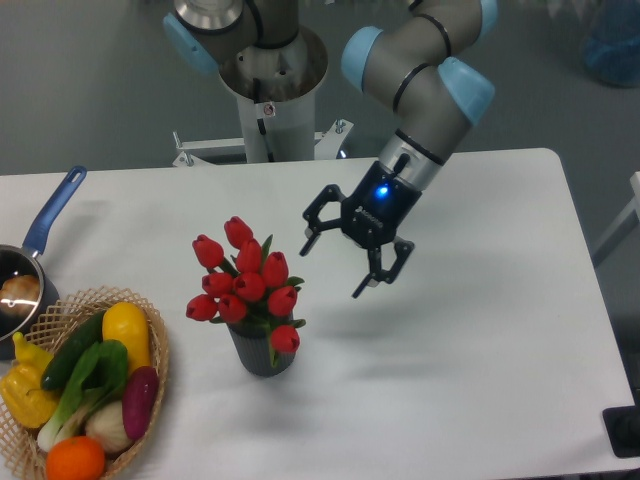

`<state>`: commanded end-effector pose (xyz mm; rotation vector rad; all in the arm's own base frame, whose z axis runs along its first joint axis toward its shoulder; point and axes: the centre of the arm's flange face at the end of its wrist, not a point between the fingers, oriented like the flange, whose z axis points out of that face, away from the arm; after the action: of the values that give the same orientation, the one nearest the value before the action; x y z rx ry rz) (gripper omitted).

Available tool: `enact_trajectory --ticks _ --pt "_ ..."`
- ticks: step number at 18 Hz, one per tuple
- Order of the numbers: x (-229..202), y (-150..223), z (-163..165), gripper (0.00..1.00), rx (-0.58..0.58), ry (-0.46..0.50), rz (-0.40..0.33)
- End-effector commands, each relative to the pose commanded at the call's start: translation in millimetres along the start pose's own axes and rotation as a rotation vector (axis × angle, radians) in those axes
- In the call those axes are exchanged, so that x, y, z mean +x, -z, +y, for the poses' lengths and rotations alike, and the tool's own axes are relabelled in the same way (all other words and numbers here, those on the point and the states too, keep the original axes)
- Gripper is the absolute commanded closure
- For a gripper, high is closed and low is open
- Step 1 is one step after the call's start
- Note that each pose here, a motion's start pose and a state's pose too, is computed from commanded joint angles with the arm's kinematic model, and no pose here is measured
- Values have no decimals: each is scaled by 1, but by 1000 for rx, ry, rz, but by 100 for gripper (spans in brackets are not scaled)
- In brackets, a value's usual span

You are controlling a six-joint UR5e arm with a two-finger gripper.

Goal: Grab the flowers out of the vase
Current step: 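Lower the open gripper around the tulip stems above the vase rim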

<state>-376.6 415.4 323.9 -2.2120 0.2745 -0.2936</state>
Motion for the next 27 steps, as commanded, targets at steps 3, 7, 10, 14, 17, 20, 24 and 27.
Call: enact_trajectory --ticks 3,7,10,14,17,20,24,27 --pt "4 -6 -4 0 3 -25 12" --pt "9 -17 -7 0 2 -65 34" --pt "10 -17 -7 0 12 -98 38" --pt "10 -18 -8 0 23 -108 41" --pt "13 -24 -9 0 22 -126 52" --pt "12 -29 -7 0 20 -127 61" --pt "15 -32 -10 0 22 -135 67" --pt "18 -37 -15 0 22 -146 77"
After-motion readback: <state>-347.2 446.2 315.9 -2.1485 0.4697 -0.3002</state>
